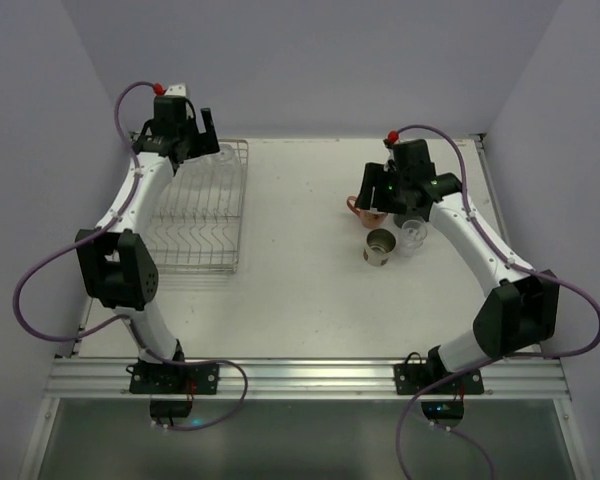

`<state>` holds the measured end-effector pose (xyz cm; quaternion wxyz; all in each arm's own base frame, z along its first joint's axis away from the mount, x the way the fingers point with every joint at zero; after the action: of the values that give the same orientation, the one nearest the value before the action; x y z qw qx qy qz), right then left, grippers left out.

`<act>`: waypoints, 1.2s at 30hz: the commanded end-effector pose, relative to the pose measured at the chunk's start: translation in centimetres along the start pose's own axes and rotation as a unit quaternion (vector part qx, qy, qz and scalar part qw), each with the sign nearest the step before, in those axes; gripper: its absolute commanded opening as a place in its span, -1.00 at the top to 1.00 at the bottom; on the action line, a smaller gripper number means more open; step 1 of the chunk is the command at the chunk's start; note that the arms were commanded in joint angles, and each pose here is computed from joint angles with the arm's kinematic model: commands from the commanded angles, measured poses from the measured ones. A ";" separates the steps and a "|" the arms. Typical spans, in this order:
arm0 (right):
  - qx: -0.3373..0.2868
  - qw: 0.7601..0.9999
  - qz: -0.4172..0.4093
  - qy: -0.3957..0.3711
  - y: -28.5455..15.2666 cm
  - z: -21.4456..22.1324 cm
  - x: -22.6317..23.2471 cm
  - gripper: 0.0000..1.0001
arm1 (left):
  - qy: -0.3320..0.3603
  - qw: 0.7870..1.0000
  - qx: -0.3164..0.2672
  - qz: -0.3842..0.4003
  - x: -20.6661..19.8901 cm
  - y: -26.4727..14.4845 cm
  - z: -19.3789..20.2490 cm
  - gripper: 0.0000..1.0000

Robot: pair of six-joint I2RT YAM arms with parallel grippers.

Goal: Unload the cups from the dish rack

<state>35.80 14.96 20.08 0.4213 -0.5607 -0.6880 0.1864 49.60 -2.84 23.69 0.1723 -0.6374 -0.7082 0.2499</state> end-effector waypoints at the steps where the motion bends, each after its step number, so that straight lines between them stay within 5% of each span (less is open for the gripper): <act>1: -0.013 0.999 -0.039 -0.022 0.9 -0.4 1.5 -0.26 | 0.018 0.998 -0.052 0.011 -0.4 1.8 -3.4 -1.00; 15: -0.021 0.998 -0.056 -0.027 1.5 -0.2 2.2 -0.27 | 0.052 0.994 -0.069 0.065 -5.3 9.4 -2.5 -1.00; 36: -0.021 0.998 -0.052 -0.028 1.5 0.0 1.9 -0.28 | 0.054 0.997 -0.031 0.037 -5.2 13.5 1.2 -1.00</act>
<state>36.43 16.92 19.07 0.4148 -0.5320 -0.7174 0.1741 58.88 -7.66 12.57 0.2077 -0.6793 -0.6645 0.2320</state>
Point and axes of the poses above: each gripper's point midway between its finger pads, its own y axis out along the fingers, its own x axis along the line the jaws close on, z = x × y, the point moved 1 cm from there along -y, back along the fingers, and after that the axes turned 4 degrees about y, right-handed, at the moved point
